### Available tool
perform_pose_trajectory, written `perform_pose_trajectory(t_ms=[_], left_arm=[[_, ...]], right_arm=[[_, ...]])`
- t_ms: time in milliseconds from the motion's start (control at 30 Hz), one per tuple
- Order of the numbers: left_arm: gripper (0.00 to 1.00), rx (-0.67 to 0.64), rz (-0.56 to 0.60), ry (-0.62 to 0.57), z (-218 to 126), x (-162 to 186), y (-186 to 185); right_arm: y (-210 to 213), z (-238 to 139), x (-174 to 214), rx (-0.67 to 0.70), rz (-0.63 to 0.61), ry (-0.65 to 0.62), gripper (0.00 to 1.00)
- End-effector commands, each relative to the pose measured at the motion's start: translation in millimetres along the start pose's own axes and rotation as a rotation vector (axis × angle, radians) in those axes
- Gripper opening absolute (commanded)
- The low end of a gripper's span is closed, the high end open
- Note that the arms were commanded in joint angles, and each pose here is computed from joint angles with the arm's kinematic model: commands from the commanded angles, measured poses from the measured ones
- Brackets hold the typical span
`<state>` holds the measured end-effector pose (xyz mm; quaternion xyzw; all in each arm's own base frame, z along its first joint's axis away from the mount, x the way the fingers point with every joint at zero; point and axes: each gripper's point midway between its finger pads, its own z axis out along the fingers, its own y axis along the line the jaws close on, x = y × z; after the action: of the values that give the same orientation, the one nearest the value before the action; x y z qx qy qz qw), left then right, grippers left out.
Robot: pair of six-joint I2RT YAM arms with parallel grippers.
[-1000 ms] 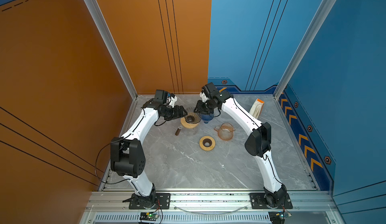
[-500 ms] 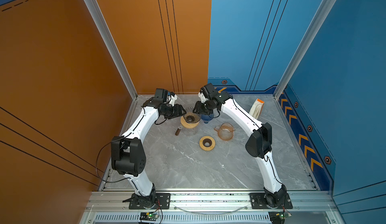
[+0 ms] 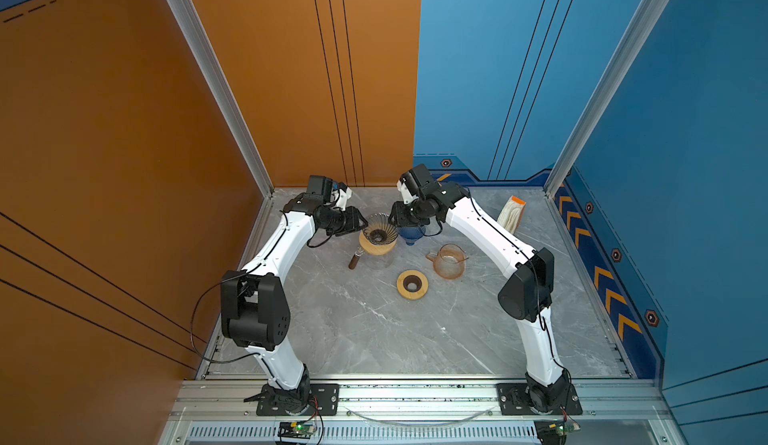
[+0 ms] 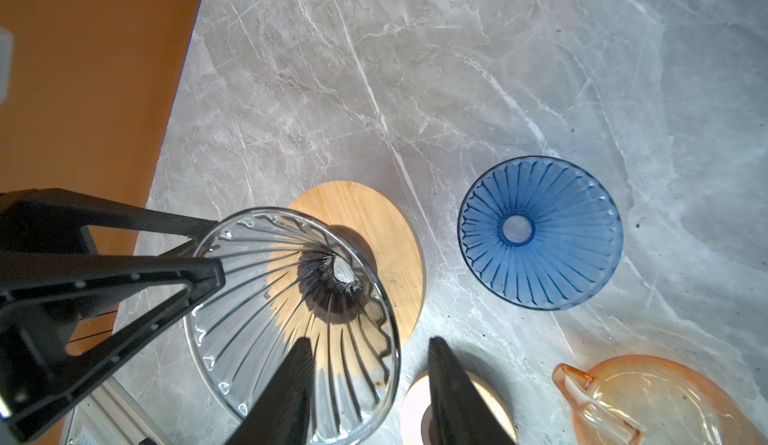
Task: Place the coffee filter in the dripper
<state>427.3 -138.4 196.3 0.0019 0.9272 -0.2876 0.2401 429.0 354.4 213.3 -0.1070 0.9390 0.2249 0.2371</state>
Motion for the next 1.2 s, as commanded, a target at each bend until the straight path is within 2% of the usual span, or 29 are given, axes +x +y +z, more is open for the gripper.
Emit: perform_pose_trajectory(t_ms=[0, 200, 467, 633, 800, 900, 967, 1167], left_arm=[[0.41, 0.007, -0.006, 0.013, 2.6, -0.1, 2.8], [0.4, 0.008, -0.008, 0.014, 4.2, -1.8, 4.2], [0.34, 0.005, -0.02, 0.024, 7.8, 0.3, 7.6], [0.33, 0.015, -0.017, 0.021, 5.9, -0.3, 4.6], [0.33, 0.024, -0.02, 0.022, 4.6, 0.1, 2.5], [0.35, 0.022, -0.018, 0.016, 0.4, -0.3, 1.3], [0.38, 0.021, -0.017, 0.01, -3.1, -0.9, 0.9], [0.37, 0.014, -0.019, 0.002, -7.6, 0.2, 1.7]], right_arm=[[0.3, -8.1, -2.4, 0.002, -0.011, -0.018, 0.42], [-1.1, -0.7, -1.6, 0.003, 0.006, -0.008, 0.36], [4.4, 7.8, -0.3, -0.026, 0.032, 0.001, 0.22], [5.9, 12.4, -0.4, -0.037, 0.045, 0.003, 0.21], [5.9, 19.3, 1.5, -0.044, 0.063, 0.015, 0.25], [5.1, 23.9, 2.5, -0.043, 0.072, 0.021, 0.24], [5.8, 25.4, 2.1, -0.045, 0.076, 0.021, 0.23], [9.2, 26.5, -0.7, -0.052, 0.077, 0.014, 0.17]])
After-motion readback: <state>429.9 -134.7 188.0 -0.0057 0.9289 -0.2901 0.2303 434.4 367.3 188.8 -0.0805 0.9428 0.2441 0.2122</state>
